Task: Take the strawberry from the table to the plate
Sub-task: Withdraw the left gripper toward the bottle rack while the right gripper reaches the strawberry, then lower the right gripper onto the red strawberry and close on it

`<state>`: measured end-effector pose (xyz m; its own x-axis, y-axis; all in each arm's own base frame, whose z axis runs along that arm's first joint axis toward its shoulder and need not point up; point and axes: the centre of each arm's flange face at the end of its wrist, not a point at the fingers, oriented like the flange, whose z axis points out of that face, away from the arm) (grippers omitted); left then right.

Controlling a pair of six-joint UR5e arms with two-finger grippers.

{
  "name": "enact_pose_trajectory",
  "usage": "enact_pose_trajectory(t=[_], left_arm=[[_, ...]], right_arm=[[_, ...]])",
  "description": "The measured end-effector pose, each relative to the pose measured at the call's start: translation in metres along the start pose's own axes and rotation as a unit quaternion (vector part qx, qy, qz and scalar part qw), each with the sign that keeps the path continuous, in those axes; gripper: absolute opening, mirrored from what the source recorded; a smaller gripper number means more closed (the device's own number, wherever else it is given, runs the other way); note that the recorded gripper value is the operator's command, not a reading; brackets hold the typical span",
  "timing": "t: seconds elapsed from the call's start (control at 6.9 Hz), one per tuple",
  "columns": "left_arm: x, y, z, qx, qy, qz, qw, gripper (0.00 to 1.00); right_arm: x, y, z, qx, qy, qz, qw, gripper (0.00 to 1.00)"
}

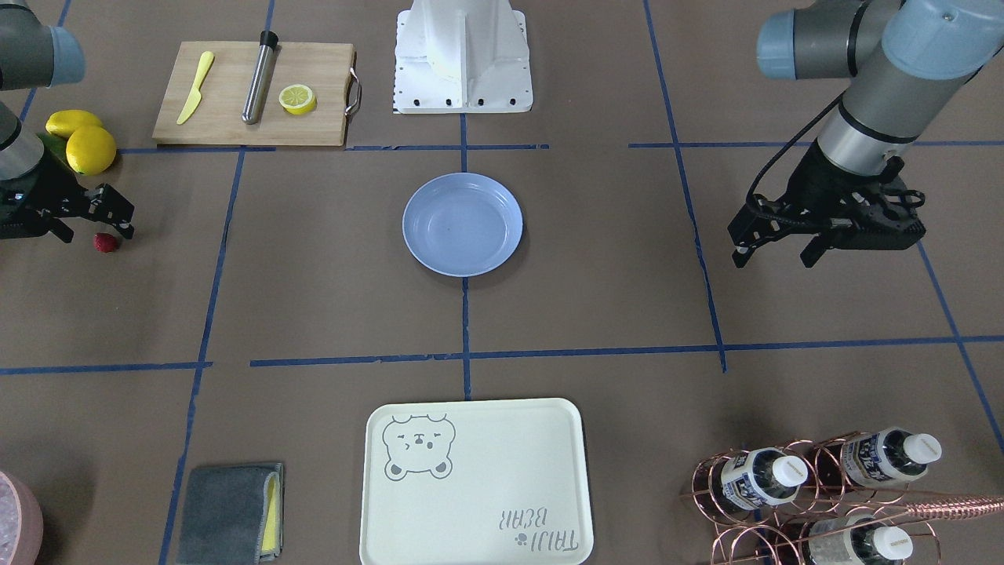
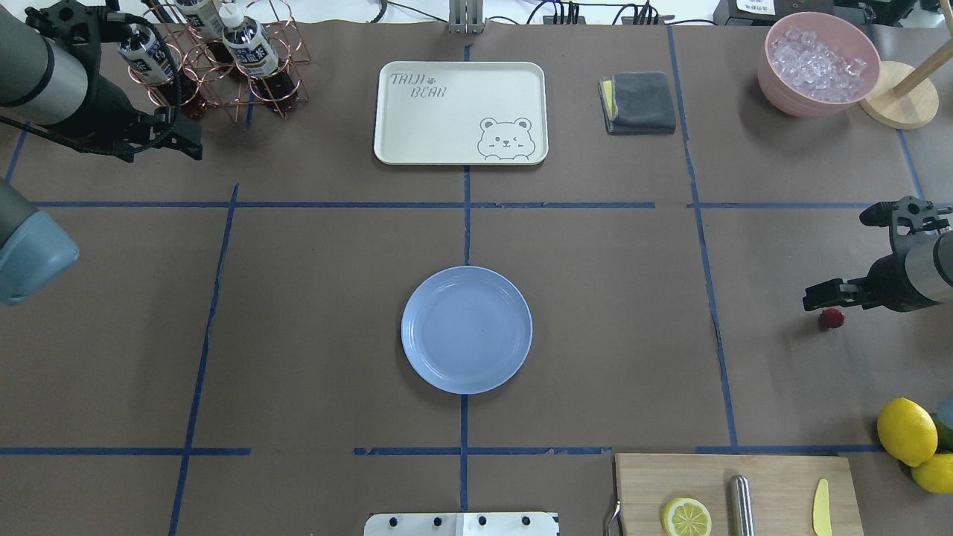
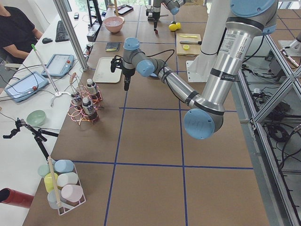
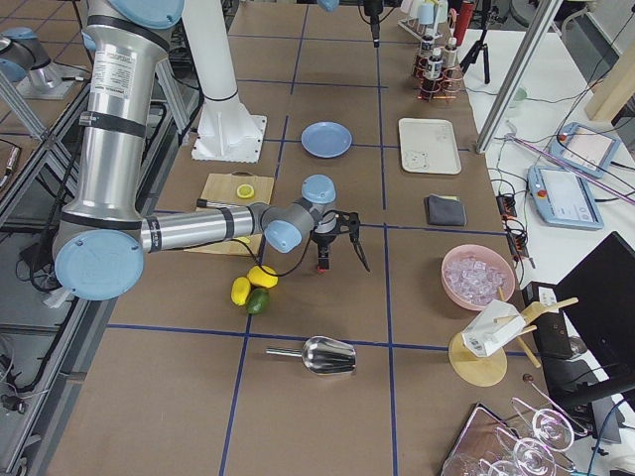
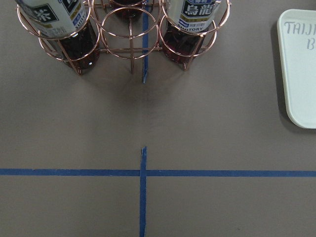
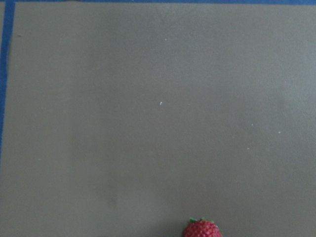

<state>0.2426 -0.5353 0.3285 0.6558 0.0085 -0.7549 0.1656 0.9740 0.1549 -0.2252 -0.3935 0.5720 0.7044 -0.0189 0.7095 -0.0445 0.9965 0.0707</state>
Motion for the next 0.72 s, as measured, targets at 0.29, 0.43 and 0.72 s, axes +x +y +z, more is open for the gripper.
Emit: enact_pose_trajectory(t=[0.29,0.43,0.72], left_arm=[[-0.004,0.000,0.001,0.000,-0.002,0.004,1.0000,1.00],[-0.005,-0.001,0.001,0.000,-0.002,0.004,1.0000,1.00],[-0.006,0.000,0.001,0.000,-0.003,0.003,1.0000,1.00]], right_arm=[[0.007,0.002,0.011,-0.008,0.008,0.002,0.9999,0.85],[0.010,0.002,0.016,-0.010,0.012,0.002,0.9999,0.80],[0.011,0.003,0.022,-0.016,0.014,-0.001,0.9998,0.72]])
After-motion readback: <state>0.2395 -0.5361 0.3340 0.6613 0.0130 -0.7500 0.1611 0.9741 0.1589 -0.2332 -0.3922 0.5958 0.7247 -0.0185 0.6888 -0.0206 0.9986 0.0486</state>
